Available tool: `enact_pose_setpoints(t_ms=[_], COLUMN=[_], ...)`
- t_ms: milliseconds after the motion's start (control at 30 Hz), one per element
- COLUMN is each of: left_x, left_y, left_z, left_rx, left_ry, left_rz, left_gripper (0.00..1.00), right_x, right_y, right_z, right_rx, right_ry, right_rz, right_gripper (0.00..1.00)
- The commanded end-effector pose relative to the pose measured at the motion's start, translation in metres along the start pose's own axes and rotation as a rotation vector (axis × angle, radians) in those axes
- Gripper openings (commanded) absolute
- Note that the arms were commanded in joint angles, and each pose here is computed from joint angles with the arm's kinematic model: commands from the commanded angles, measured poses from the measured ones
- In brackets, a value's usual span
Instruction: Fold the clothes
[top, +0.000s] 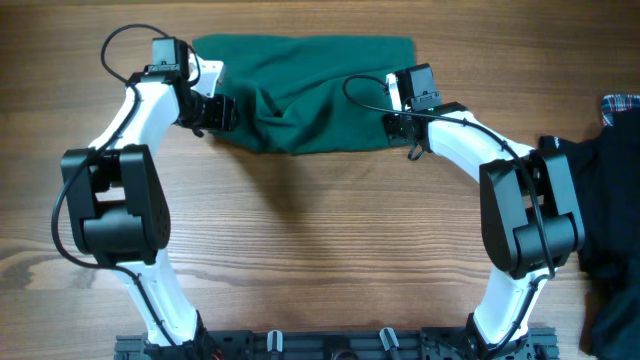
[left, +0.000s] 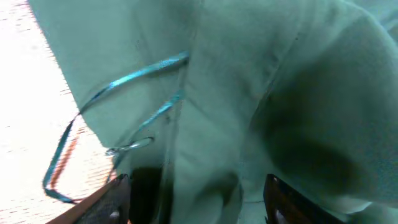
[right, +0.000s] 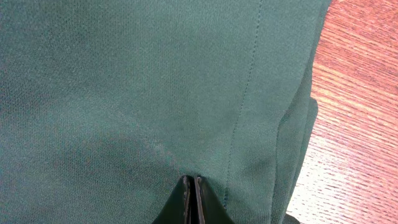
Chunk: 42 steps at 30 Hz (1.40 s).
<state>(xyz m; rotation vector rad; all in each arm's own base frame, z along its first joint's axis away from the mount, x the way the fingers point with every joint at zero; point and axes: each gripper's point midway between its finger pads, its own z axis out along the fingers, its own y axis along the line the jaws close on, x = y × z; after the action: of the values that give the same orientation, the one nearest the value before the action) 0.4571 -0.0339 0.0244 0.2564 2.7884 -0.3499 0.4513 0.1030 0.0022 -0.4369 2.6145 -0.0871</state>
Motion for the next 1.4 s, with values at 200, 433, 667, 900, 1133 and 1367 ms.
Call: enact_pose_setpoints(t_ms=[200, 433, 667, 900, 1133, 1367], left_x=[0.007, 0.028, 0.051, 0.017, -0.054, -0.022], left_y=[-0.016, 0.024, 0.048, 0.054, 0.005, -0.054], left_z=[0.008, 0.000, -0.012, -0.034, -0.114, -0.056], left_rx=[-0.040, -0.280, -0.364, -0.380, -0.178, -0.004], left_ry=[0.054, 0.140, 0.206, 0.050, -0.230, -0.034], left_rz=[0.063, -0.055, -0.195, -0.257, -0.275, -0.219], left_gripper=[0.24, 0.04, 0.04, 0.86, 0.81, 0.04], right_x=[0.014, 0.019, 0.023, 0.023, 0.022, 0.012], right_y=[0.002, 0.003, 0.003, 0.003, 0.003, 0.026], right_z=[0.007, 0.007, 0.007, 0.007, 0.007, 0.004], right_rx=[-0.014, -0.016, -0.016, -0.017, -0.017, -0.156], right_ry=[0.047, 0.069, 0.084, 0.084, 0.079, 0.041], right_rz=[0.016, 0.022, 0.020, 0.020, 0.021, 0.026], right_gripper=[0.05, 0.04, 0.04, 0.04, 0.11, 0.05])
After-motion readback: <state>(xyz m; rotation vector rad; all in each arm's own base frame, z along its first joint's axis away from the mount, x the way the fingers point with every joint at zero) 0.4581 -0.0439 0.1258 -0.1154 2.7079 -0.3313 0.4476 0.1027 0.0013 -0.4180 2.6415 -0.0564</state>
